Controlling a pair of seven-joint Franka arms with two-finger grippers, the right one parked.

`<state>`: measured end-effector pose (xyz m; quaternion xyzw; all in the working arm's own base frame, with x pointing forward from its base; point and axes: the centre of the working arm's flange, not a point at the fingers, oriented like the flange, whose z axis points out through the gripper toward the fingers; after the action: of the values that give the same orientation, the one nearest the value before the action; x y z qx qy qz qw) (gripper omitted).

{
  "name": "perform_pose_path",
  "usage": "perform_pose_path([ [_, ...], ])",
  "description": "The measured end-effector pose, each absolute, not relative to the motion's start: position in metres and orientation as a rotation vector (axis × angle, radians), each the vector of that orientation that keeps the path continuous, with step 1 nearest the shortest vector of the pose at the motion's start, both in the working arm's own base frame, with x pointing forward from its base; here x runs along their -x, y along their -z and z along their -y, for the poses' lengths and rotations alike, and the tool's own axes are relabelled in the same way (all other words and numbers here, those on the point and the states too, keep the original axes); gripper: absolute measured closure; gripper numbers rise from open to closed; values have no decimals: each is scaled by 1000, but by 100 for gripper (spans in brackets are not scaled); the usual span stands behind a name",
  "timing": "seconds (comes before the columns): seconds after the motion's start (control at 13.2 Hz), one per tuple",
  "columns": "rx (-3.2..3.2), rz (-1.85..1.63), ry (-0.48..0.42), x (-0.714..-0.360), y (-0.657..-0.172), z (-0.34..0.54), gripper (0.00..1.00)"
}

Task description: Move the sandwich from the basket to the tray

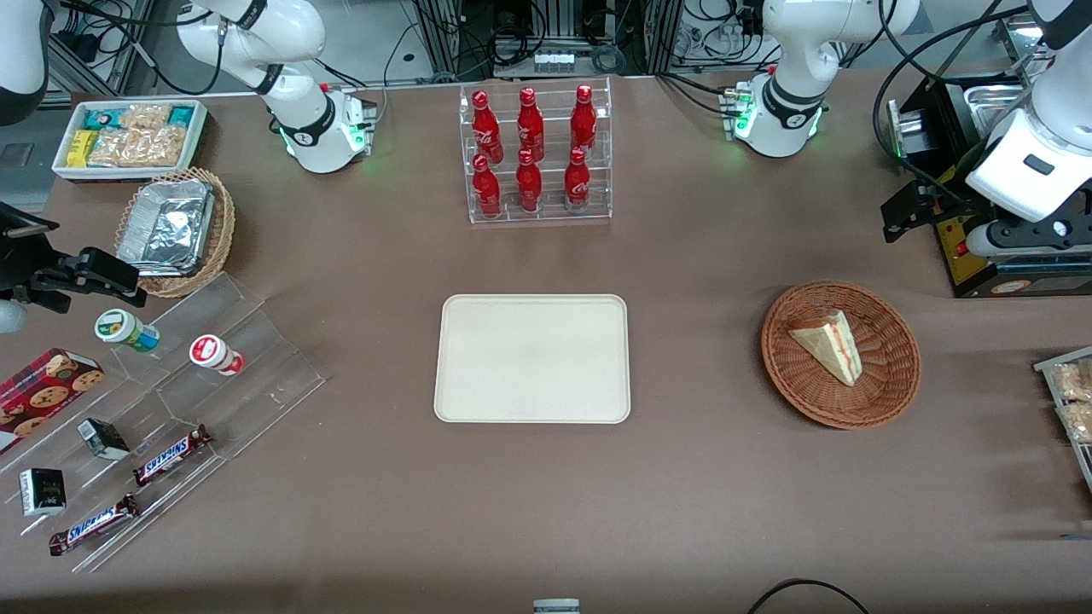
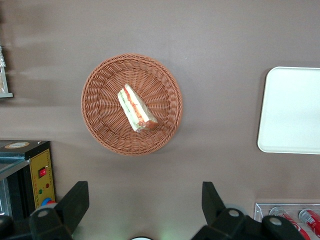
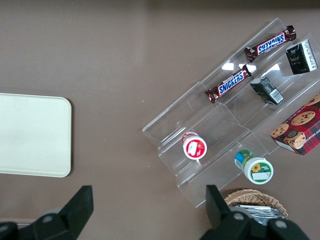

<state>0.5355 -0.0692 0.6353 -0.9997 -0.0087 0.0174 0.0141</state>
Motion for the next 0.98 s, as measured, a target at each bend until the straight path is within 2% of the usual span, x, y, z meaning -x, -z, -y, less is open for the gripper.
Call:
perform_pose_path([
  [0.53, 3110, 40, -74, -537, -630, 65, 0],
  [0.98, 3079, 318, -163, -559, -579, 23, 0],
])
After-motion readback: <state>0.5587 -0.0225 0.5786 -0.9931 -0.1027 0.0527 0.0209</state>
